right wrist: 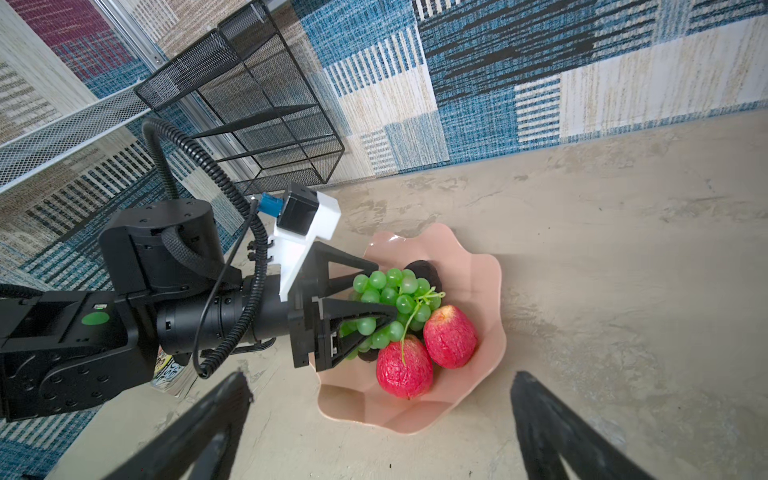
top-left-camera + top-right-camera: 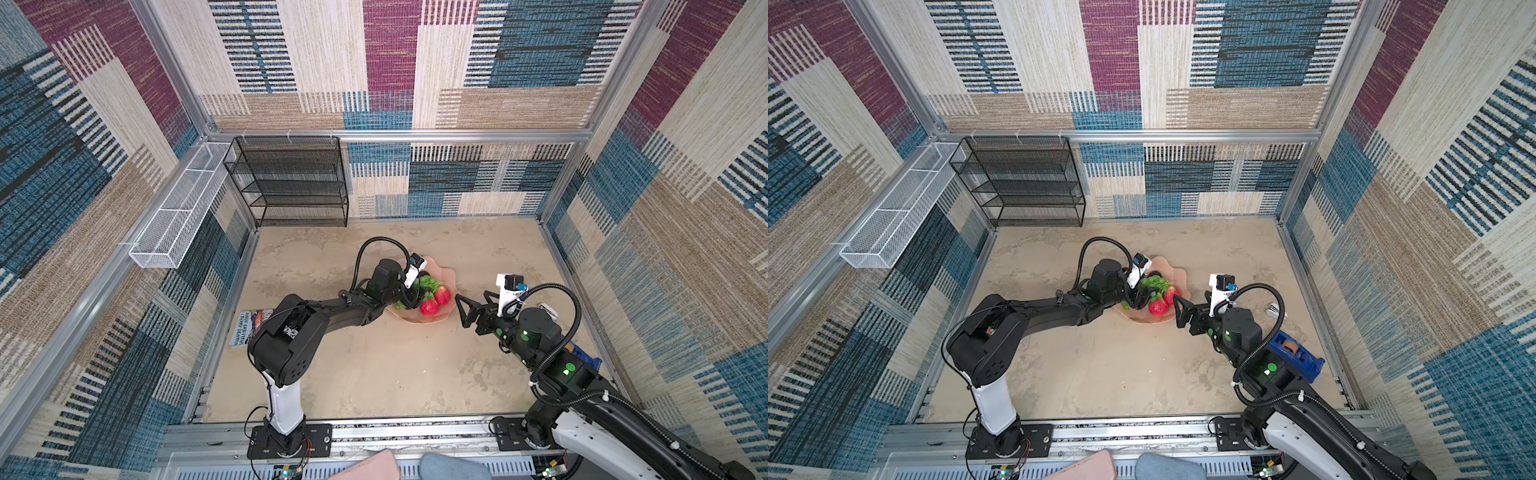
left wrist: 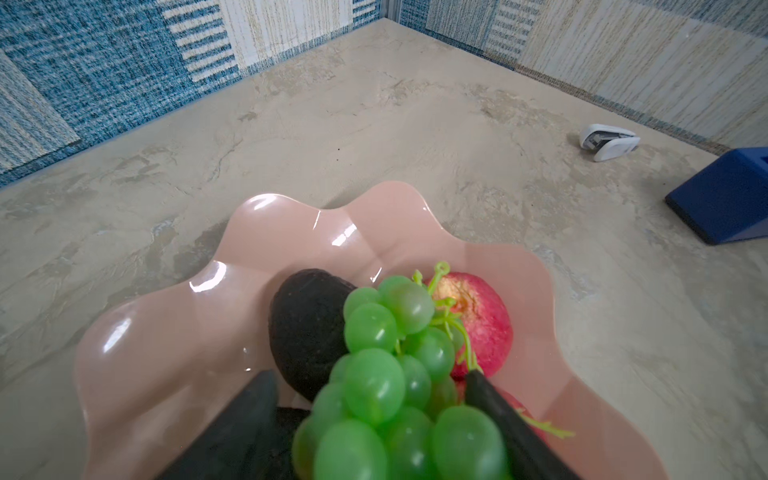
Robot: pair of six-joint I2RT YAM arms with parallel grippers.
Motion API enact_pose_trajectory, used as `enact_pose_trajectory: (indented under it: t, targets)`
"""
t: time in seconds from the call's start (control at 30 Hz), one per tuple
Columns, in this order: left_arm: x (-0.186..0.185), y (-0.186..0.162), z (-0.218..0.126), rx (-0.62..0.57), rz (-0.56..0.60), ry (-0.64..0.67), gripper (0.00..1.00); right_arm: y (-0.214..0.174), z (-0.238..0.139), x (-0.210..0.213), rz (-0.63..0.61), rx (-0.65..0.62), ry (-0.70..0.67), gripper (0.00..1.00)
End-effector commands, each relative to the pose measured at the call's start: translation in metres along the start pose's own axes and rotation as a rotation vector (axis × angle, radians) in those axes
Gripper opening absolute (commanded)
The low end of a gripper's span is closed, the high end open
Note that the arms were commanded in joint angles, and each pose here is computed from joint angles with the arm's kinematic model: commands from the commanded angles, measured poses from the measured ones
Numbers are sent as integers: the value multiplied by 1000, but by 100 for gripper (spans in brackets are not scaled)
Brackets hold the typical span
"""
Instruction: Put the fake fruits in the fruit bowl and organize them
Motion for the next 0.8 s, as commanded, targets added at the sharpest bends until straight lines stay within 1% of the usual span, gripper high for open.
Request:
enact_pose_trajectory:
  t: [0.0,0.17,0.3,0.4,0.5,0.53,0.63,0.77]
  targets:
    - [-9,9,0,-31,-35,-67,99,7,-1,1,-5,-20,-3,100]
    - [-10,12,-6,-49,-45,-87,99,7,0,0,-7,-22,-6,100]
    - [-7,10,-6,-63,-83,-104,99,7,1,1,-6,-18,-3,100]
    - [-6,10,-6,-95,-112,-141,99,5,2,1,-6,-12,-2,100]
    - [-4,16,-12,-130,-135,-145,99,5,1,1,-6,-9,-3,100]
    - [-3,27,-17,-174,-119,-140,99,6,1,1,-5,-12,1,100]
    - [-1,50,-36,-235,-88,-99,99,7,1,3,-13,-15,11,100]
    - [10,86,-75,-322,-25,25,99,6,9,2,-38,-4,20,99]
Point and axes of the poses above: each gripper's point midway between its finger pads, its own z axis out along the fingers, its own x axis along the line the jaws close on, y = z × x, the point moved 1 cm from there along -z, back along the fingers, and after that the axes turned 2 degrees about z, right-handed, at the moved point
